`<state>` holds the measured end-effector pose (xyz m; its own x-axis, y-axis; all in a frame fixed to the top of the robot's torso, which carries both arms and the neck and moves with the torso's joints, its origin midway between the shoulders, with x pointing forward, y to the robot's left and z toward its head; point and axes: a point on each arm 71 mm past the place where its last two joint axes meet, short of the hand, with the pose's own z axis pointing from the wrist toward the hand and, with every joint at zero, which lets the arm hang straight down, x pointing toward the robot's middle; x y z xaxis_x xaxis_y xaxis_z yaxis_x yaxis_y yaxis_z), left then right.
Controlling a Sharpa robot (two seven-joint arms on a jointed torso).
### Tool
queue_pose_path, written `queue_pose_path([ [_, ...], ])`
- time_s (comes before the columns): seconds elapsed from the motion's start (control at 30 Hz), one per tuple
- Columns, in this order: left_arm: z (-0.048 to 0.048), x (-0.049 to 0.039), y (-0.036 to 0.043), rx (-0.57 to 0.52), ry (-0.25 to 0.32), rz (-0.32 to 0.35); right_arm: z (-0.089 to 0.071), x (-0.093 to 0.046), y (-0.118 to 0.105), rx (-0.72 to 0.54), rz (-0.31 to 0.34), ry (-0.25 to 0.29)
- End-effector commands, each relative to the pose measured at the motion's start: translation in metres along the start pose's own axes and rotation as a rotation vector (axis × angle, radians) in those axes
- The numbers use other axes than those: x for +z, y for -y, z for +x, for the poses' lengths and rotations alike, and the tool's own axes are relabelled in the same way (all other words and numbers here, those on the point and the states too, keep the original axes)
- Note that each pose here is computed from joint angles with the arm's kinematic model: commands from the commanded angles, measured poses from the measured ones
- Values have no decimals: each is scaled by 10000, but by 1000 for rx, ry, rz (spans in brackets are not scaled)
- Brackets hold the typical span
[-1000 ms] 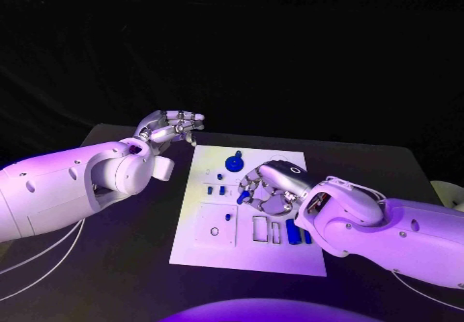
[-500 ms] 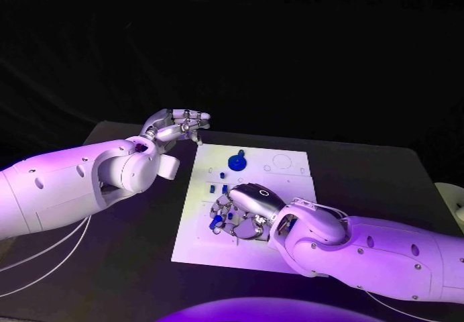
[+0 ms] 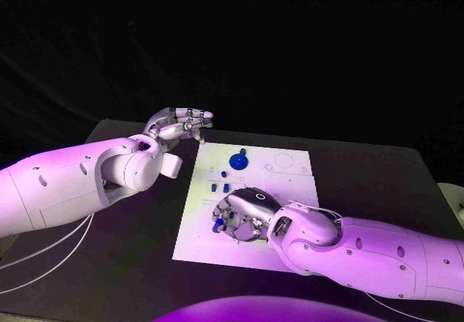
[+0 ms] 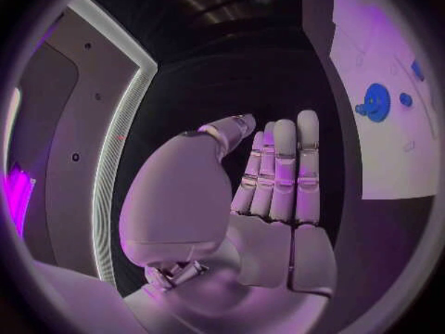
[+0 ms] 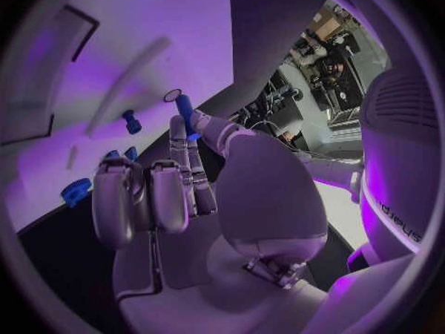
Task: Assemble the parts on the task board
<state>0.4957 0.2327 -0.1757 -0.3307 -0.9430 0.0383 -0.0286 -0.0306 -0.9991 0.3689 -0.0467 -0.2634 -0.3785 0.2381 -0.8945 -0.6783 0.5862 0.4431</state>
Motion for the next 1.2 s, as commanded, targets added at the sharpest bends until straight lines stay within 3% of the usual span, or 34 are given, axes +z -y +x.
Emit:
queue_pose_path([
  [0.03,27,4,9,-11,-19,6,31,-2,9,-62,-7,-31],
  [0.43,18,5,7,-10,-16,4,37,-21,66,-100,22,-42],
  [1.2,21,5,6,-10,-18,1,115,57,-37,-111,9,-84],
])
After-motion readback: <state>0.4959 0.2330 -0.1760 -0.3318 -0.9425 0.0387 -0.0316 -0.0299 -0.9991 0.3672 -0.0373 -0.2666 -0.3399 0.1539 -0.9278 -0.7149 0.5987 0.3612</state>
